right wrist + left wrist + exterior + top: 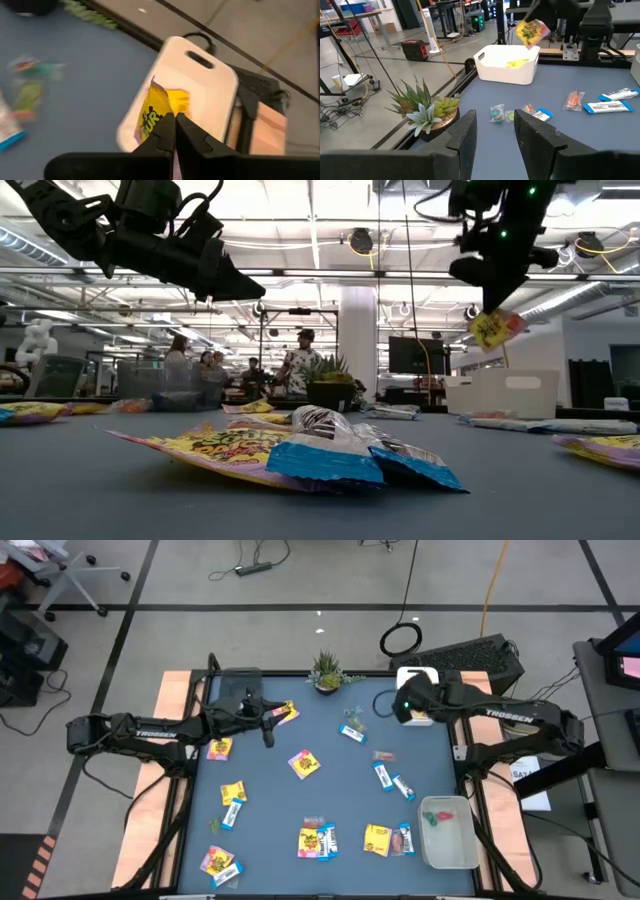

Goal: Sort candy
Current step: Put the middle right yellow candy pack into the white bin, then put the middle left white chocolate bar into the transparent black bin

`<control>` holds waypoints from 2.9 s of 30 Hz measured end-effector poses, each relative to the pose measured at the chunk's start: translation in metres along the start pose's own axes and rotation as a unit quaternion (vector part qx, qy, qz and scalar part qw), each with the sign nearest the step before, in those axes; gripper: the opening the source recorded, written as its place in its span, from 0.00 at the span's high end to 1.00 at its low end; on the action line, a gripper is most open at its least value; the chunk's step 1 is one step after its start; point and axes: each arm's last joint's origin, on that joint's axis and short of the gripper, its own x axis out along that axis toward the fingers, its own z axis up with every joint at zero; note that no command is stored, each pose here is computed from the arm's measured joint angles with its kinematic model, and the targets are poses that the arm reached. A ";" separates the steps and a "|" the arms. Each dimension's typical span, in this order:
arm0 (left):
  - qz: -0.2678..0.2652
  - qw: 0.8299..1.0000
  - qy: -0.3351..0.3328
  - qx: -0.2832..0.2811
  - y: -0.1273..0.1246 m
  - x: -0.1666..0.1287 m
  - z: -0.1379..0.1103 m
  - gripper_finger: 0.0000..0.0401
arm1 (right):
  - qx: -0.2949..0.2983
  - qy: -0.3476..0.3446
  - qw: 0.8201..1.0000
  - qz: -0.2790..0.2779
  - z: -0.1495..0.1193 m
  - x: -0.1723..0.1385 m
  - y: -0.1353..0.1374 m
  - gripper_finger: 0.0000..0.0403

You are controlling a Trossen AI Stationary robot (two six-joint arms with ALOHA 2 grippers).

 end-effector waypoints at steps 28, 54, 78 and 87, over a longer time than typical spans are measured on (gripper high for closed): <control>-0.002 1.000 0.018 0.002 0.000 0.000 -0.003 0.65 | 0.093 0.058 0.994 -0.004 -0.014 0.124 -0.037 0.94; 0.008 1.000 0.027 0.005 -0.001 0.000 -0.005 0.66 | -0.174 -0.299 0.874 0.342 -0.053 0.031 0.047 1.00; -0.083 0.921 0.378 -0.030 -0.069 -0.038 0.005 0.66 | -0.170 -0.424 0.768 0.449 -0.149 0.046 0.043 1.00; -0.072 0.900 0.428 -0.032 -0.089 -0.060 -0.002 0.66 | -0.164 -0.470 0.749 0.436 -0.143 0.034 0.031 1.00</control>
